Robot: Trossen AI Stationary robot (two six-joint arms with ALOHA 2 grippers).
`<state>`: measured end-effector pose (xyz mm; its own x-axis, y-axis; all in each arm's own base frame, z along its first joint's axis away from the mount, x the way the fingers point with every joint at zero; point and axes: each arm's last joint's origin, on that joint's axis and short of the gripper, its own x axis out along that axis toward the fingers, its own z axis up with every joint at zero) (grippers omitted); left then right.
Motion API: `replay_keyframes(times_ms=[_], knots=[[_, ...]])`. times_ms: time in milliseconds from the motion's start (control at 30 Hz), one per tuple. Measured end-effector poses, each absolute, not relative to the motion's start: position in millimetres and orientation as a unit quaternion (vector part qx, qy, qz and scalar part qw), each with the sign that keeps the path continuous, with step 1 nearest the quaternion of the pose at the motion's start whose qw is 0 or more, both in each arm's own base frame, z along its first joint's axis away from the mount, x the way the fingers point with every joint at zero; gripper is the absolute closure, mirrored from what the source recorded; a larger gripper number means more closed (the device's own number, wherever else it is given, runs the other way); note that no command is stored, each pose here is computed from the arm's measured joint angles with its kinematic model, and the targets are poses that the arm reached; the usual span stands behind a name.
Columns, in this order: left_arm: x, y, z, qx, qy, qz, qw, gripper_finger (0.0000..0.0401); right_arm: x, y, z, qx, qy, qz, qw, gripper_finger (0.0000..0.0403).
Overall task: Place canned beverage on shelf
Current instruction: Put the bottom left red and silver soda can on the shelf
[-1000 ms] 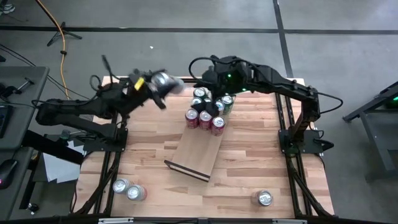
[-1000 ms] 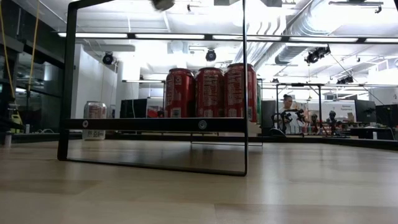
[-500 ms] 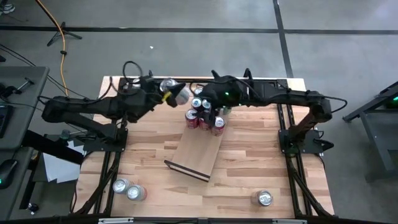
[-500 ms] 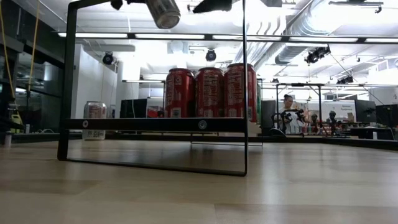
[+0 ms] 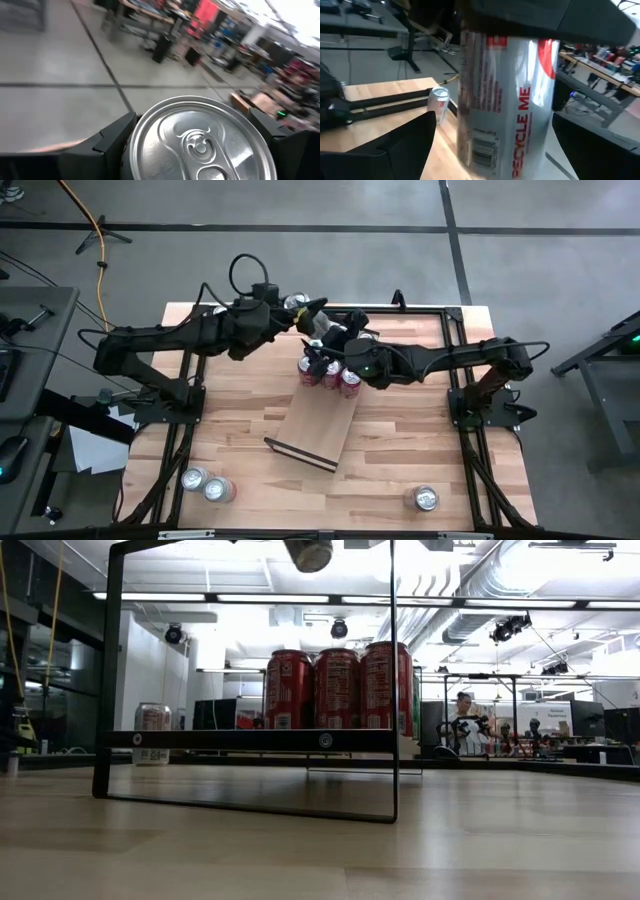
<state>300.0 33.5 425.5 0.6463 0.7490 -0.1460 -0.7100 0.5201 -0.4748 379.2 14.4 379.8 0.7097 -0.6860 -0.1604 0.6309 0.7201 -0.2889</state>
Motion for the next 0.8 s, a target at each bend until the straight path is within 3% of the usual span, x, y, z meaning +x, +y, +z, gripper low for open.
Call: replay_keyframes(times_ms=[367,633,733,800], knots=[[300.9,44.3,422.7,-0.329,-0.017,0.353,0.876,0.0164,382.2,10.7,385.7,-0.12,0.106,-0.359,0.92,0.0023],[303.3,43.7,422.2,-0.336,-0.016,0.341,0.878,0.0164,384.2,8.5,382.9,-0.119,0.109,-0.364,0.917,0.0113],[303.7,43.9,422.7,-0.322,-0.011,0.336,0.885,0.0156,385.2,8.4,381.7,-0.119,0.111,-0.368,0.915,0.0117],[304.1,43.5,423.2,-0.306,-0.004,0.327,0.894,0.0126,384.7,10.7,381.6,-0.126,0.115,-0.369,0.914,0.0117]])
